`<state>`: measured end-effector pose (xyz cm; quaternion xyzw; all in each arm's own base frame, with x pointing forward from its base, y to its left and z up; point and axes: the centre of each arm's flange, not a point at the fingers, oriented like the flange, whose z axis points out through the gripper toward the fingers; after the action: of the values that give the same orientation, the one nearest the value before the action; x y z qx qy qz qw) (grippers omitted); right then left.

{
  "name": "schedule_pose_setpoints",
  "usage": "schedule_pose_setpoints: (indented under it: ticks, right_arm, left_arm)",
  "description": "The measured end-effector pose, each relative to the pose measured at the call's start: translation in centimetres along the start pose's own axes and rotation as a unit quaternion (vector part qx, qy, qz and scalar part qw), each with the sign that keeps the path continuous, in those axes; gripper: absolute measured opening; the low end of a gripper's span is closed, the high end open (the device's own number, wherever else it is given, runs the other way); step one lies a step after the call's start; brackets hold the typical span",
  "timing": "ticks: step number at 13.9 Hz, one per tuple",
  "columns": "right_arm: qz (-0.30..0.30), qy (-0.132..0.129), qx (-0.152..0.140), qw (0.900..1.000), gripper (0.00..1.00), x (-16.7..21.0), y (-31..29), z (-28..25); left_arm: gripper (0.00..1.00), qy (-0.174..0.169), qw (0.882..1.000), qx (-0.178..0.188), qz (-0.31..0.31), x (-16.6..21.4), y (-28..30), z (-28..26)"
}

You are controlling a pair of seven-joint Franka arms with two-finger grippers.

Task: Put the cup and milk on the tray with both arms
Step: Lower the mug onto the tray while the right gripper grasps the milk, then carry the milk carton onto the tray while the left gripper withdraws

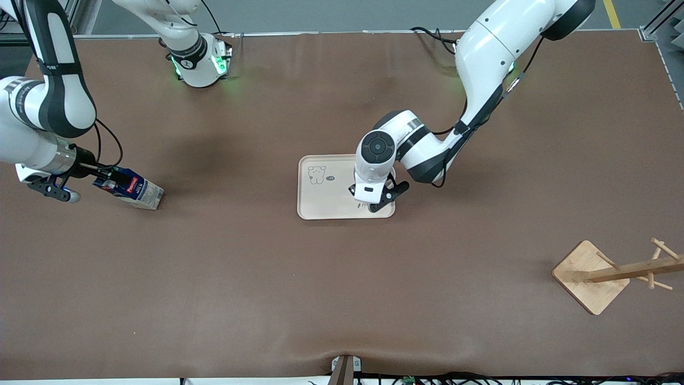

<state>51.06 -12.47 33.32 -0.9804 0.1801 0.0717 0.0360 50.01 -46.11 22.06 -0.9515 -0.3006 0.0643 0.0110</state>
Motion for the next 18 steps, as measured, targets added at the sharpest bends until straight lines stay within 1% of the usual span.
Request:
schedule_pose_setpoints:
  ticks: [1,2,3,5,6,8,9,11,12,13,15,18]
  right_arm:
    - [-0.004,-0.004,0.0,1.0,0.63,-0.1,-0.5,-0.4]
    - [-0.008,-0.019,-0.001,1.0,0.56,-0.3,-1.1,-1.0]
    - [-0.01,-0.038,-0.002,0.999,0.54,-0.5,-1.7,-2.1]
    - [-0.014,-0.068,-0.004,0.998,0.53,-0.4,-2.7,-5.7]
    - [-0.02,-0.073,-0.003,0.997,0.53,-0.3,-3.3,-7.6]
    - [-0.038,-0.066,-0.004,0.997,0.53,-0.3,-5.5,-10.4]
    - [-0.049,-0.065,-0.006,0.997,0.53,-0.5,-6.9,-11.4]
    - [-0.067,-0.087,-0.015,0.994,0.53,-1.8,-9.8,-13.0]
    - [-0.081,-0.097,-0.021,0.992,0.53,-2.6,-11.5,-13.7]
    - [-0.093,-0.101,-0.027,0.99,0.53,-3.5,-13.6,-14.1]
    - [-0.098,-0.104,-0.044,0.989,0.53,-5.8,-18.6,-14.4]
    - [-0.114,-0.098,-0.065,0.986,0.53,-9.6,-25.4,-14.2]
  left_arm:
    - [0.06,0.0,1.0,-0.001,-0.003,0.0,0.2,0.1]
    - [0.08,0.0,1.0,-0.003,-0.009,0.1,0.4,0.0]
    - [0.08,0.0,1.0,-0.004,-0.015,0.3,0.6,0.0]
    - [0.25,0.0,1.0,-0.008,-0.028,0.6,0.8,-0.2]
    - [0.37,0.002,0.999,-0.013,-0.031,0.8,1.0,-0.7]
    - [0.54,0.008,0.999,-0.031,-0.04,1.8,1.7,-2.5]
    - [0.65,0.013,0.998,-0.043,-0.045,2.6,1.9,-4.1]
    - [0.85,0.029,0.995,-0.067,-0.062,5.1,1.5,-8.1]
    - [0.94,0.039,0.993,-0.079,-0.074,6.7,0.9,-10.6]
    - [1.0,0.049,0.991,-0.088,-0.083,8.3,0.1,-13.2]
    - [1.0,0.071,0.99,-0.093,-0.082,11.7,-2.3,-18.0]
    - [1.0,0.094,0.992,-0.062,-0.05,17.2,-7.4,-23.9]
